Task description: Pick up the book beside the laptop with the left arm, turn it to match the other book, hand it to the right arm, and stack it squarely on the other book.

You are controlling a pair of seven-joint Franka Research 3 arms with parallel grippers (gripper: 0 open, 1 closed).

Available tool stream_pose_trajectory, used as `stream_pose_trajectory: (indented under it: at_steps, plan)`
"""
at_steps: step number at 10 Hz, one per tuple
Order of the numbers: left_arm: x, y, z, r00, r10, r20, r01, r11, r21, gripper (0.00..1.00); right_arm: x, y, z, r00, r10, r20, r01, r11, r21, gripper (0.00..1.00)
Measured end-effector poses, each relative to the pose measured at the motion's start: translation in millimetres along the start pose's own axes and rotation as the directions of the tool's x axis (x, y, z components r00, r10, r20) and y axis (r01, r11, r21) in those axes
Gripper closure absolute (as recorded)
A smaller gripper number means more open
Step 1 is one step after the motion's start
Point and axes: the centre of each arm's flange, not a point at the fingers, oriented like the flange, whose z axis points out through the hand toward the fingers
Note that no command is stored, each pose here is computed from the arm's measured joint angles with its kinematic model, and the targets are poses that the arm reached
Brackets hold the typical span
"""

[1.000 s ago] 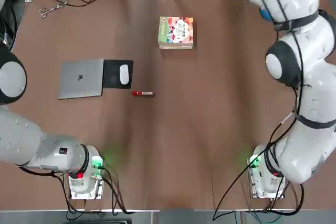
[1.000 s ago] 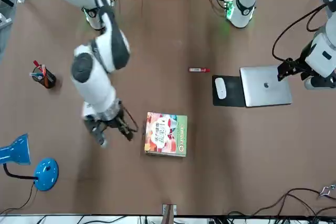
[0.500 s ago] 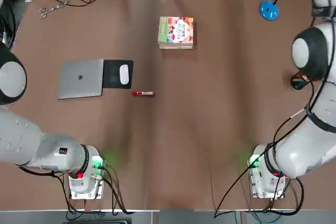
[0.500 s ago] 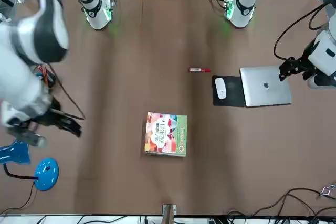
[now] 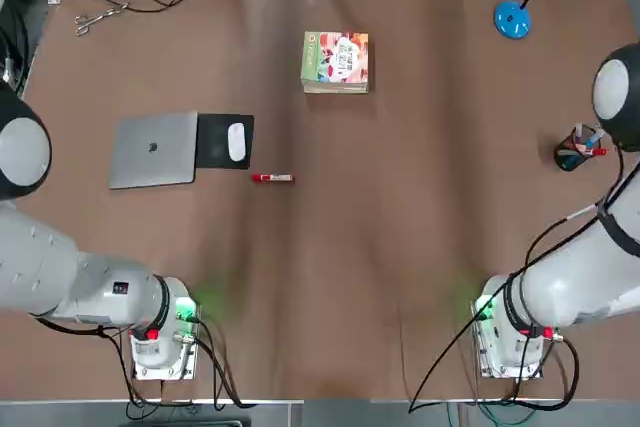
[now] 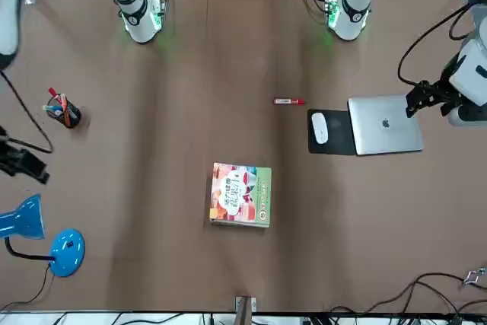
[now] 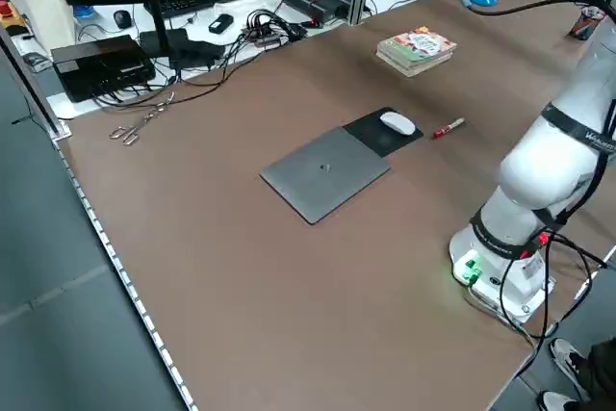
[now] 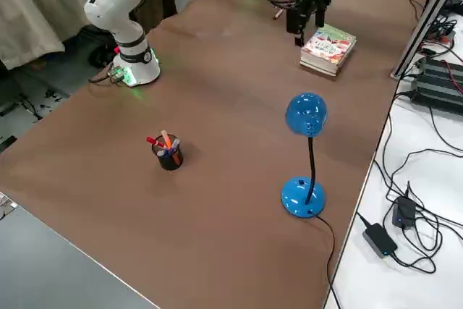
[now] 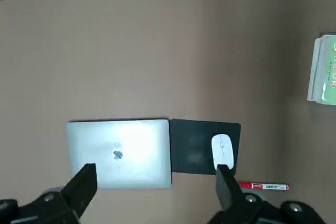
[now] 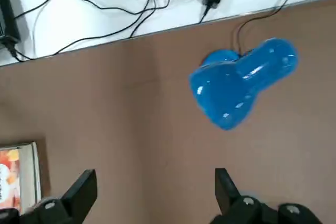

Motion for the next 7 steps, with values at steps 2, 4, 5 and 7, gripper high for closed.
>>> stream_pose_trajectory:
  at_steps: [2, 4, 5, 7]
  plan:
    - [-1.6, 2.0, 0.2, 1.0, 0.004, 0.012, -0.004, 1.0, 0.001, 0.0, -25.3, 3.6, -22.7, 1.0, -0.025, 0.003, 0.025, 0.999, -0.027, 0.01]
    - [-1.9, 2.2, 0.5, 1.0, 0.004, 0.015, -0.004, 1.0, 0.001, 0.0, -55.3, 1.2, -41.7, 0.996, -0.041, 0.081, 0.042, 0.999, -0.021, 0.01]
    - [-1.9, 2.4, 0.5, 1.0, 0.005, 0.015, -0.005, 1.0, 0.001, 0.0, -64.8, -2.7, -45.1, 0.992, -0.05, 0.12, 0.052, 0.998, -0.019, 0.01]
    - [-2.0, 3.3, 0.4, 1.0, 0.006, 0.015, -0.006, 1.0, 0.001, 0.0, -72.4, -24.9, -44.0, 0.986, -0.088, 0.143, 0.09, 0.996, -0.012, 0.01]
